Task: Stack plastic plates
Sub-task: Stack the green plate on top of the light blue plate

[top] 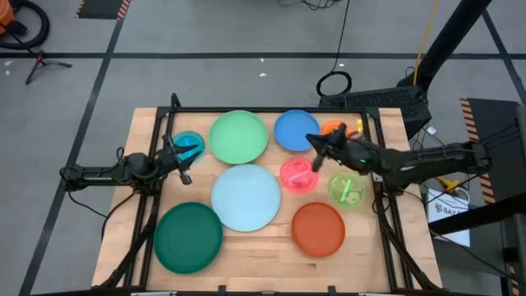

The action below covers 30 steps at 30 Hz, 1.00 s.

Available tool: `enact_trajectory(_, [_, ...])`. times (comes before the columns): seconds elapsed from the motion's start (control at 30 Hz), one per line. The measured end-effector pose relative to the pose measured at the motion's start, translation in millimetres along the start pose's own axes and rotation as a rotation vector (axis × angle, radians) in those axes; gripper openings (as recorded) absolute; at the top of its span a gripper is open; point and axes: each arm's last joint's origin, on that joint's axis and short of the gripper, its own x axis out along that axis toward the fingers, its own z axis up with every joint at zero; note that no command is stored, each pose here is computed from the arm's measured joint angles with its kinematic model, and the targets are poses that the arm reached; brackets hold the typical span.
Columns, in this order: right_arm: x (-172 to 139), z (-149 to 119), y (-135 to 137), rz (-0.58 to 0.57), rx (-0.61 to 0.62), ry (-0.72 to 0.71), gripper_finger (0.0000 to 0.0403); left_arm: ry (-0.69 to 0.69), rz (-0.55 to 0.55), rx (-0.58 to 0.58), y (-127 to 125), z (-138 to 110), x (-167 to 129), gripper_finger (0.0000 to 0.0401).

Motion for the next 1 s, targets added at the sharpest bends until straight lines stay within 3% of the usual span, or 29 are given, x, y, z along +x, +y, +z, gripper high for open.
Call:
enact_trajectory(0.3, [67.7, 24.5, 2.4, -0.162, 0.026, 0.148, 0.001, 0.032, 0.031, 0.076, 0.6, -2.4, 0.0, 0.0113])
enact_trajectory(0.67, [177.9, 29.8, -8.0, -0.065, 0.064, 0.274, 0.001, 0.047, 0.057, 0.091, 1.3, -3.0, -0.1, 0.0113])
enact_trajectory(1.0, [249.8, 11.6, -31.5, -0.139, 0.051, 0.373, 0.001, 0.073, 0.135, 0.096, 3.6, -3.5, -0.3, 0.0113])
